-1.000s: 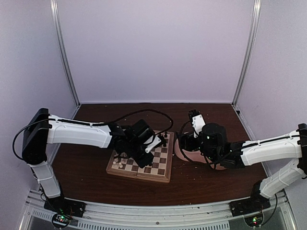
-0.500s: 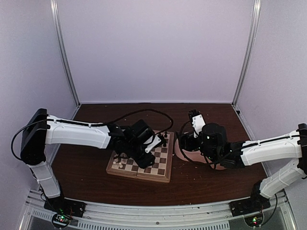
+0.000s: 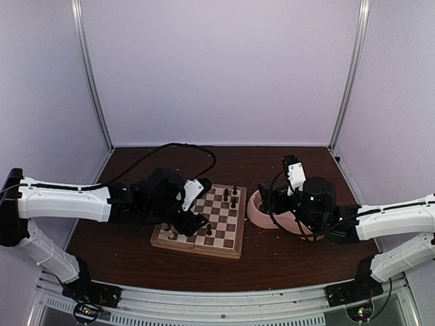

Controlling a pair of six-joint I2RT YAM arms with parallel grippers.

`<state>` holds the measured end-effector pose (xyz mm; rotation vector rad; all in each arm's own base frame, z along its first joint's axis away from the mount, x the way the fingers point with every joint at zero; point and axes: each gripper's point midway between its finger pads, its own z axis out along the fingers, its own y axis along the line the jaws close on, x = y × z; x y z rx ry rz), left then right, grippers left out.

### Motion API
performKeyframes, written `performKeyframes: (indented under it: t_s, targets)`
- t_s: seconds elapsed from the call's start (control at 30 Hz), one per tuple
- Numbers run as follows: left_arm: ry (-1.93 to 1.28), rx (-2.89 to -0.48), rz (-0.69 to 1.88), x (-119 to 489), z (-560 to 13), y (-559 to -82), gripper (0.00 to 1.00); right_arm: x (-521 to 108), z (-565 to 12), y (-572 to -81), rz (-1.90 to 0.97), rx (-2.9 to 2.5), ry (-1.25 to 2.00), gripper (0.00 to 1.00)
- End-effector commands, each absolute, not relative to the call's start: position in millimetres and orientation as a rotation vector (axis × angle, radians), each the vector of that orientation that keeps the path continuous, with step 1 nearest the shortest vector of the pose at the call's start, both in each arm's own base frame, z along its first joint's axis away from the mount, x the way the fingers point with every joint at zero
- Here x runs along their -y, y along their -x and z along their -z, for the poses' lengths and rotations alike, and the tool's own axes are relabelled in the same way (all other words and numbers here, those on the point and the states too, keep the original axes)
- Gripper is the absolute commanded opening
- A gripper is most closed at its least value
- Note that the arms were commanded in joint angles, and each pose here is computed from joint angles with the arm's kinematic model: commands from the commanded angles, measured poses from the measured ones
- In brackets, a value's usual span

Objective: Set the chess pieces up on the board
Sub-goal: Place the queen on the chessboard.

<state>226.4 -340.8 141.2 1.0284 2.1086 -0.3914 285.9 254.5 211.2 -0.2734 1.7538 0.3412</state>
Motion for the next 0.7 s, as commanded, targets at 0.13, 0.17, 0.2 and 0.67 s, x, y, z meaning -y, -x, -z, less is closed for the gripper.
performKeyframes:
  t_s: [0.13,0.17,0.2,0.67]
  targets:
    - [-0.86,-1.999,0.409,335,-171,-241,0.95,-243,-215,-301,-0.221,-1.851,0.116,1.0]
    - [-0.853,-1.996,0.412,334,-172,-241,0.97,-244,-214,-301,-0.23,-1.858,0.108,1.0]
    - [-0.845,-1.99,0.421,334,-174,-240,0.98,-248,-213,-300,-0.256,-1.867,0.11,1.0]
    - [-0.736,-1.879,0.532,317,-217,-230,0.98,-260,-216,-294,-0.333,-1.873,0.173,1.0]
